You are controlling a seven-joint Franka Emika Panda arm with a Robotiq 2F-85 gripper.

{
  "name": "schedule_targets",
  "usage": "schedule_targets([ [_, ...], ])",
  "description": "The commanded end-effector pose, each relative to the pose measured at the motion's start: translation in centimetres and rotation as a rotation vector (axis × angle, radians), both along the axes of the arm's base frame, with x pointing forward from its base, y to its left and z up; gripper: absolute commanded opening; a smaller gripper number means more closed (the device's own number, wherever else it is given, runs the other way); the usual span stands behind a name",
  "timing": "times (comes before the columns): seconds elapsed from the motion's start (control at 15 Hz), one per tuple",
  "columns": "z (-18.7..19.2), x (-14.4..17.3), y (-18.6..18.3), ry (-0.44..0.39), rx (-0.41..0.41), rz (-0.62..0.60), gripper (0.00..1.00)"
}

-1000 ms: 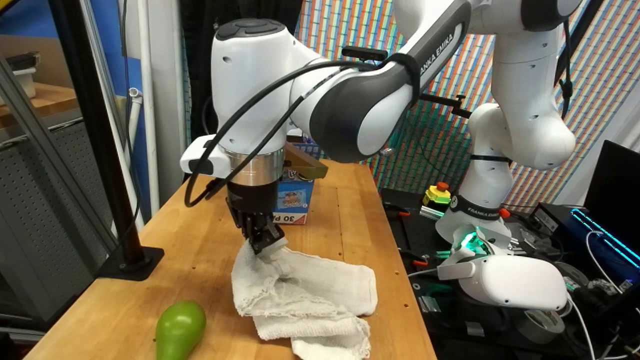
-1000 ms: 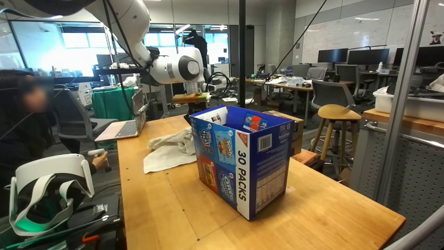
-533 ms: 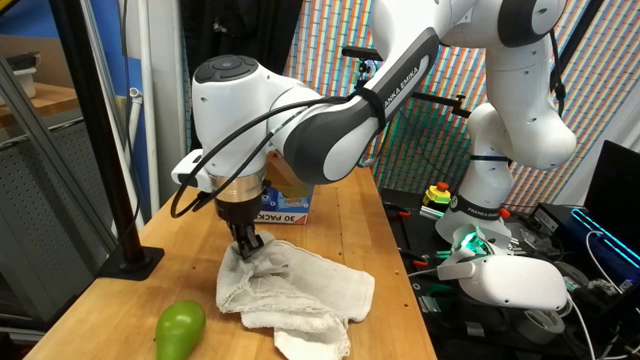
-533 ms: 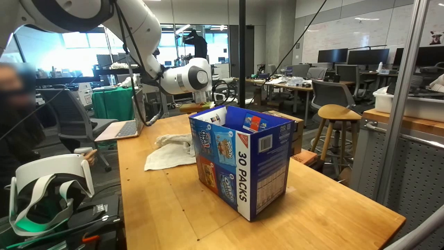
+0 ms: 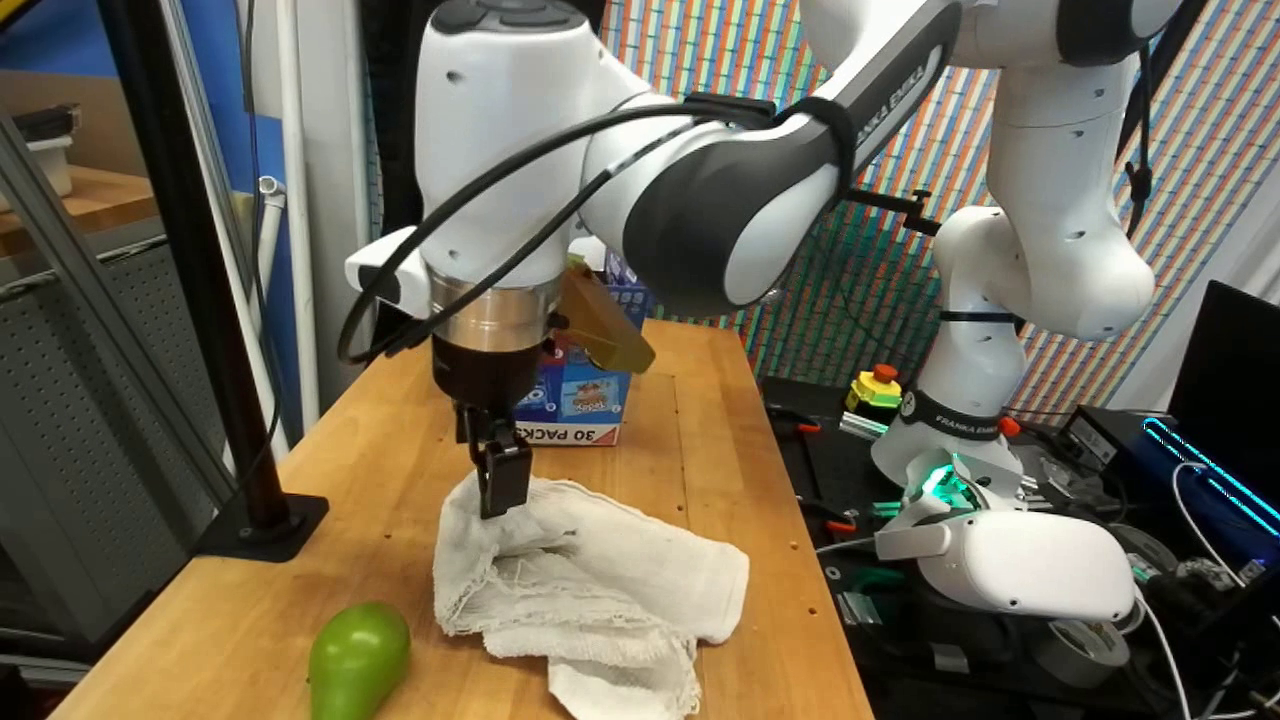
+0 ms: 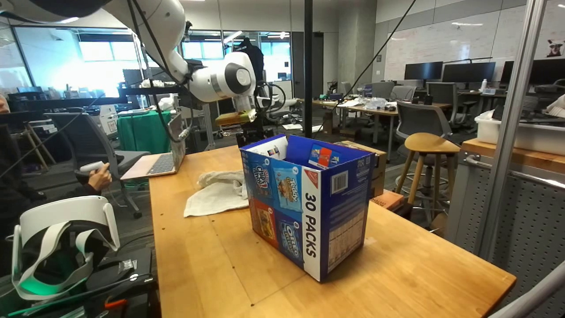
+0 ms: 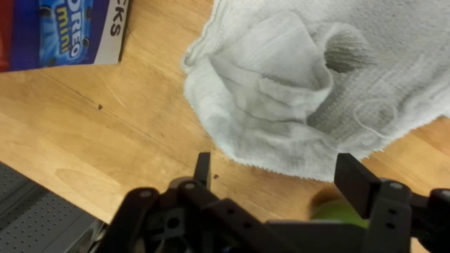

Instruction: Pick up the avocado and wrap it on the cloth, then pick up the cloth and put it in the box

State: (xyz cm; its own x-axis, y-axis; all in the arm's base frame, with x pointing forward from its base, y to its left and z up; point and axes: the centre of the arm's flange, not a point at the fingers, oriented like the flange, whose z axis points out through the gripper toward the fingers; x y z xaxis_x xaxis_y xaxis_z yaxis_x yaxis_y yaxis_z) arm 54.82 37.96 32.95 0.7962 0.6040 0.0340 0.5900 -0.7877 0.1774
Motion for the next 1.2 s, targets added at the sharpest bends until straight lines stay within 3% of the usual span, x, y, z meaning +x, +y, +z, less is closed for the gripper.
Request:
schedule_targets([
  [0.0, 4.1, -2.8, 3.0, -0.062, 0.044, 0.04, 1.0],
  [0.4, 4.2, -2.8, 6.6, -0.037, 0.093, 0.144, 1.0],
  [1.13, -0.6, 4.2, 7.3, 0.004, 0.11, 0.208, 1.0],
])
